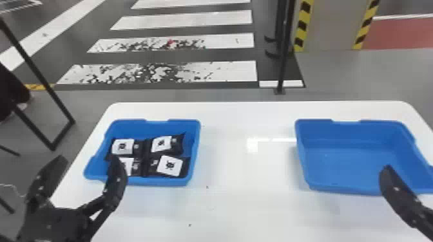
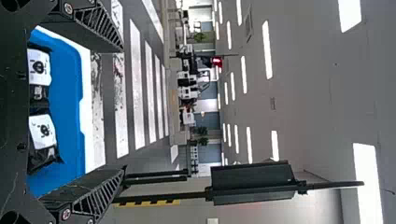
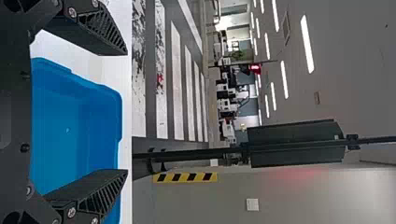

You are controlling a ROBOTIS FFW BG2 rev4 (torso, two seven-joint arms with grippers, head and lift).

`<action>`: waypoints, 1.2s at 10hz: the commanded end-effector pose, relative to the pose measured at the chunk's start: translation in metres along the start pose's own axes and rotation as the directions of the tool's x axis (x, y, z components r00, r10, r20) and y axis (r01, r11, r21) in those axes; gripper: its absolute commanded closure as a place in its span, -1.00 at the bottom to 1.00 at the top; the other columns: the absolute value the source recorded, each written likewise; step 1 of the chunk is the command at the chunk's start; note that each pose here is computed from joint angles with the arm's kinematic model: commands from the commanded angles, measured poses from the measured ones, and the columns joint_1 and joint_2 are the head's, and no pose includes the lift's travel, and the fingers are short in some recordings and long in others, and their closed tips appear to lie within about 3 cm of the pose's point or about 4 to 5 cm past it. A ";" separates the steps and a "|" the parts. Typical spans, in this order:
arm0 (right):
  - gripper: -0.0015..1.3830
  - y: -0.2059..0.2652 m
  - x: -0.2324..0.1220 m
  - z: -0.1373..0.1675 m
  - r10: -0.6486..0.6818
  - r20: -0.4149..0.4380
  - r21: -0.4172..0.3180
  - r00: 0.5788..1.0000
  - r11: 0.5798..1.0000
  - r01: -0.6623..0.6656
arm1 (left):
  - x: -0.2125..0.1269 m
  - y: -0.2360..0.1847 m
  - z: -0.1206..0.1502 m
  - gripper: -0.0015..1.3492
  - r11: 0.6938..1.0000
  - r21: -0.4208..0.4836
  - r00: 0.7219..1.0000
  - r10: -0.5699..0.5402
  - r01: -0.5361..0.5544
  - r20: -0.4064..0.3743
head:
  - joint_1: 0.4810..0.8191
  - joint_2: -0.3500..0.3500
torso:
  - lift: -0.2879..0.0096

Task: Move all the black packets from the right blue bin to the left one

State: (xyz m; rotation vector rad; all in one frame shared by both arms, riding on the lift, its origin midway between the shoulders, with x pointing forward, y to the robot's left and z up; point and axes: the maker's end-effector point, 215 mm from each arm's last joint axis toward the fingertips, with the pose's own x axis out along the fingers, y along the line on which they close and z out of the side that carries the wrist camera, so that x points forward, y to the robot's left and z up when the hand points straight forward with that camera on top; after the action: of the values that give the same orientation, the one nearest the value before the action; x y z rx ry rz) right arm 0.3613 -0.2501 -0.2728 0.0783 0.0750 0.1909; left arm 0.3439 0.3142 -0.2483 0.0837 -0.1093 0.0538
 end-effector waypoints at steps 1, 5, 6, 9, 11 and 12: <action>-0.80 0.000 0.000 0.001 0.000 0.006 0.002 1.000 1.000 0.000 | -0.001 -0.006 -0.004 -0.83 1.000 -0.030 1.000 -0.005 0.004 -0.010 | 0.27 0.30 | -0.01; -0.80 -0.002 0.000 0.005 -0.006 0.020 0.012 1.000 1.000 0.006 | -0.002 -0.008 -0.004 -0.83 0.999 -0.042 1.000 -0.007 0.007 -0.011 | 0.27 0.27 | -0.01; -0.80 -0.003 -0.001 0.006 -0.006 0.024 0.009 1.000 1.000 0.006 | -0.002 -0.008 -0.004 -0.83 0.999 -0.042 1.000 -0.007 0.007 -0.011 | 0.27 0.26 | -0.01; -0.80 -0.004 -0.001 0.006 -0.009 0.025 0.011 1.000 1.000 0.008 | -0.002 -0.010 -0.006 -0.83 0.999 -0.052 1.000 -0.009 0.008 -0.018 | 0.27 0.25 | -0.01; -0.80 -0.004 -0.001 0.006 -0.009 0.025 0.011 1.000 1.000 0.008 | -0.002 -0.013 -0.008 -0.83 0.998 -0.062 1.000 -0.014 0.012 -0.025 | 0.27 0.24 | -0.01; -0.80 -0.004 -0.001 0.007 -0.009 0.028 0.011 1.000 1.000 0.008 | -0.001 -0.014 -0.006 -0.83 0.998 -0.068 1.000 -0.015 0.014 -0.017 | 0.27 0.23 | -0.01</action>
State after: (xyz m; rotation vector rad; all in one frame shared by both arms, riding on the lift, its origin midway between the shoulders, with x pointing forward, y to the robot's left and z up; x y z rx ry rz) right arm 0.3613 -0.2545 -0.2665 0.0920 0.0505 0.1818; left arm 0.3440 0.3012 -0.2564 0.0209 -0.0885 0.0357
